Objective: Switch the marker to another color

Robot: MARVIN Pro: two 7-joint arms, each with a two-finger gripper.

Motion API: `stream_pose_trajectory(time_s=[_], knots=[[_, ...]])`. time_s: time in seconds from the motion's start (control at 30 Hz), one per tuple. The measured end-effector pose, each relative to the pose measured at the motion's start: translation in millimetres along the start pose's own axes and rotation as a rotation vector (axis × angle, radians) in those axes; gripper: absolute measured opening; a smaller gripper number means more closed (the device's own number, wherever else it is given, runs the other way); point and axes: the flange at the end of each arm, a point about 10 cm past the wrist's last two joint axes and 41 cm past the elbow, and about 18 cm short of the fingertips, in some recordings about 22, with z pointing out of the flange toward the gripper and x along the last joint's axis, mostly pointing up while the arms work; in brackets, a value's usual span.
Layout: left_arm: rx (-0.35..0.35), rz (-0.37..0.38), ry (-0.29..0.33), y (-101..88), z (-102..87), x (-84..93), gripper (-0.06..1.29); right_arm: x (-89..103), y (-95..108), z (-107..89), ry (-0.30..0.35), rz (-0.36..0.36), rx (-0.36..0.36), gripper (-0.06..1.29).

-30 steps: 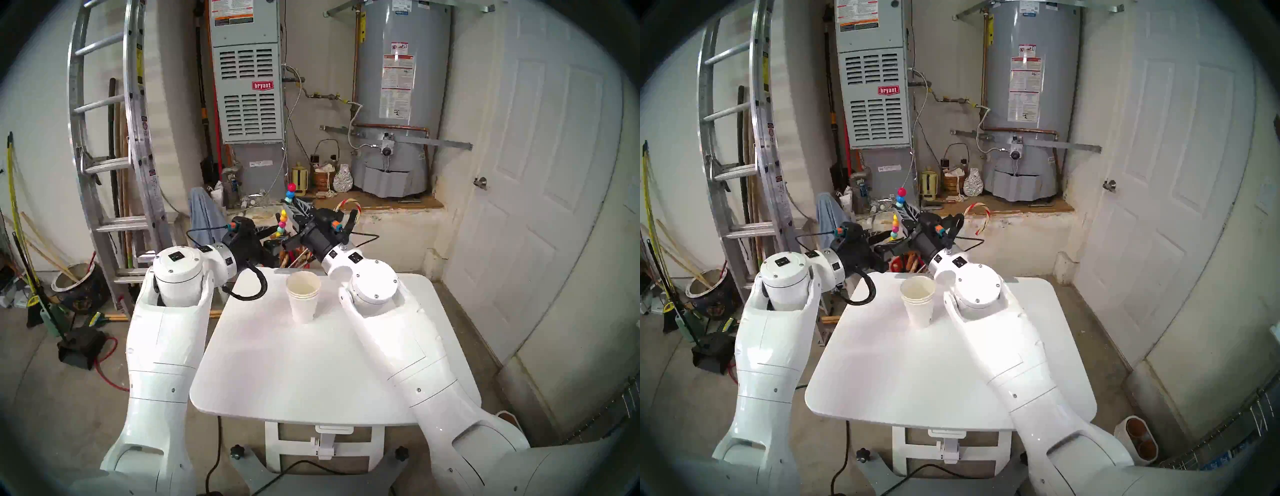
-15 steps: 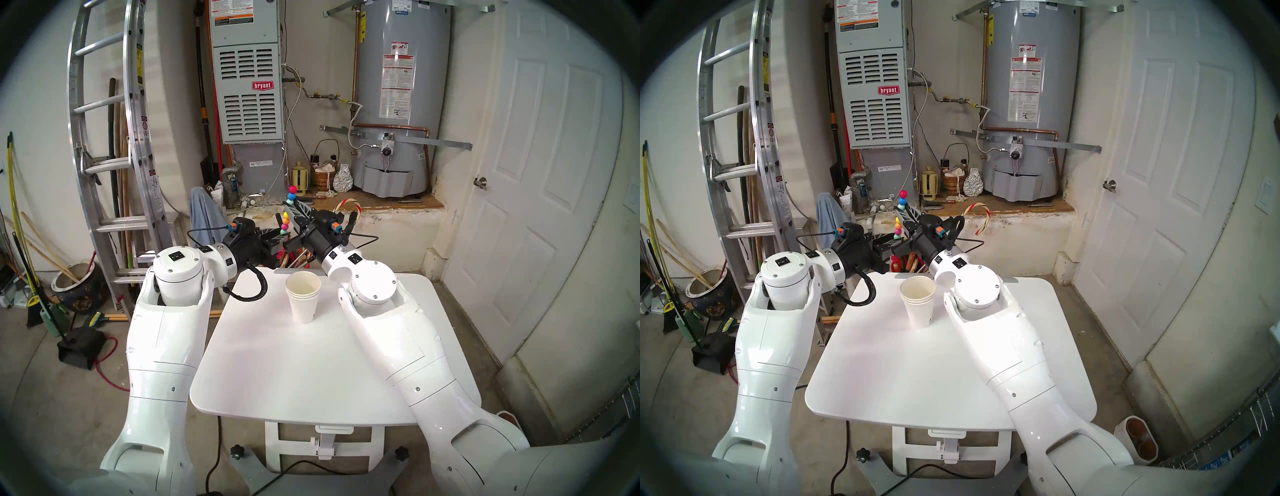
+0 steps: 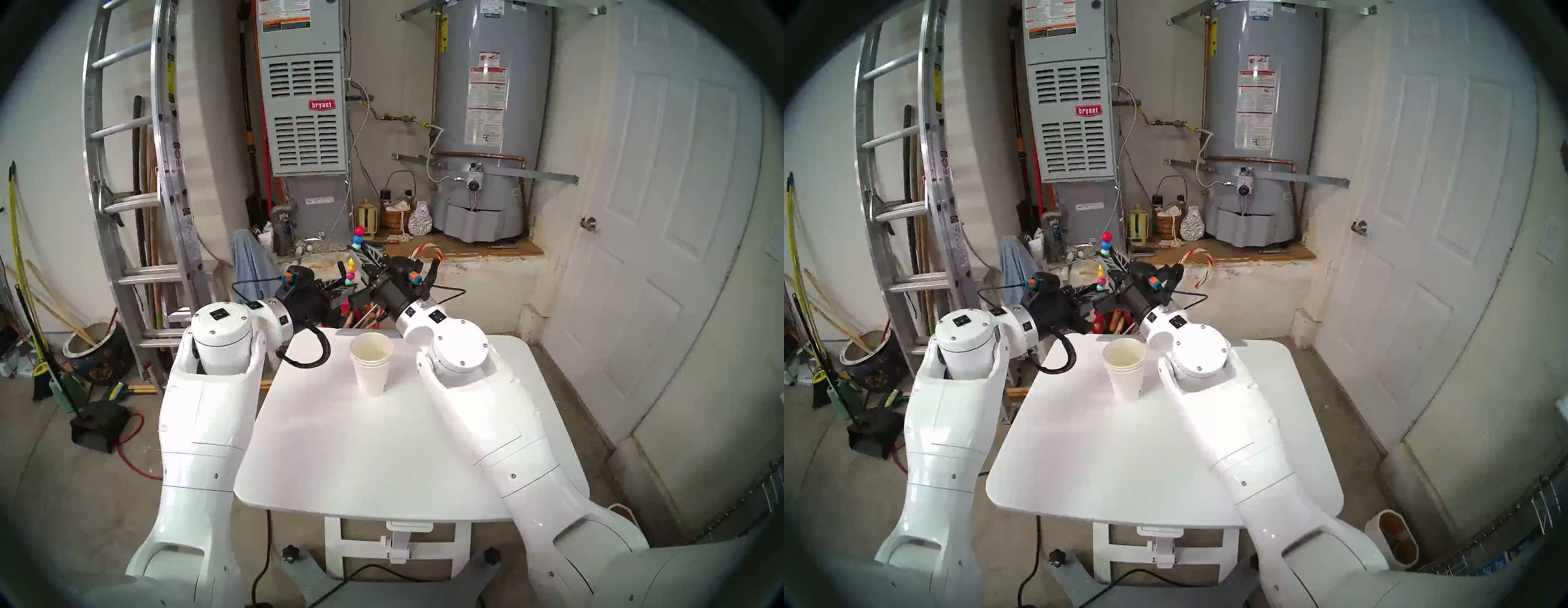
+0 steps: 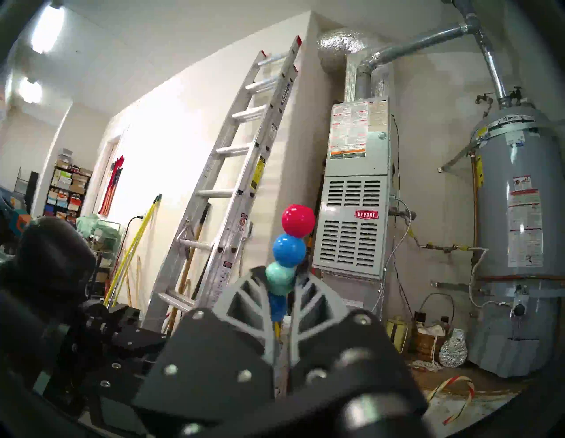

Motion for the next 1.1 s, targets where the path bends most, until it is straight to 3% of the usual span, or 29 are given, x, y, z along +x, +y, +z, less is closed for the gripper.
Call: stream_pose_trajectory(time_s=[0.4,0.67,0.87,0.97,1.1], knots=[[0.008,-0.004,0.02,2.6,-4.6,-2.2,0.17,-3.3,8.2,1.0,0.022,0.016,-0.077,0.04],[0.015,-0.012,-0.031,2.1,-13.1,-24.1,0.17,16.4,37.6,10.0,0.1,0.019,-0.21,0.04],[0.083,-0.008,-0.035,-8.5,-17.1,-28.7,0.17,20.9,41.8,15.0,0.137,-0.068,-0.22,0.04],[0.136,-0.026,0.005,-19.3,-20.1,-19.8,0.17,9.9,35.8,15.7,0.114,-0.145,-0.182,0.04],[0.198,-0.052,0.115,-35.3,-27.7,11.1,0.17,-14.7,27.4,11.8,0.054,-0.235,-0.127,0.04]])
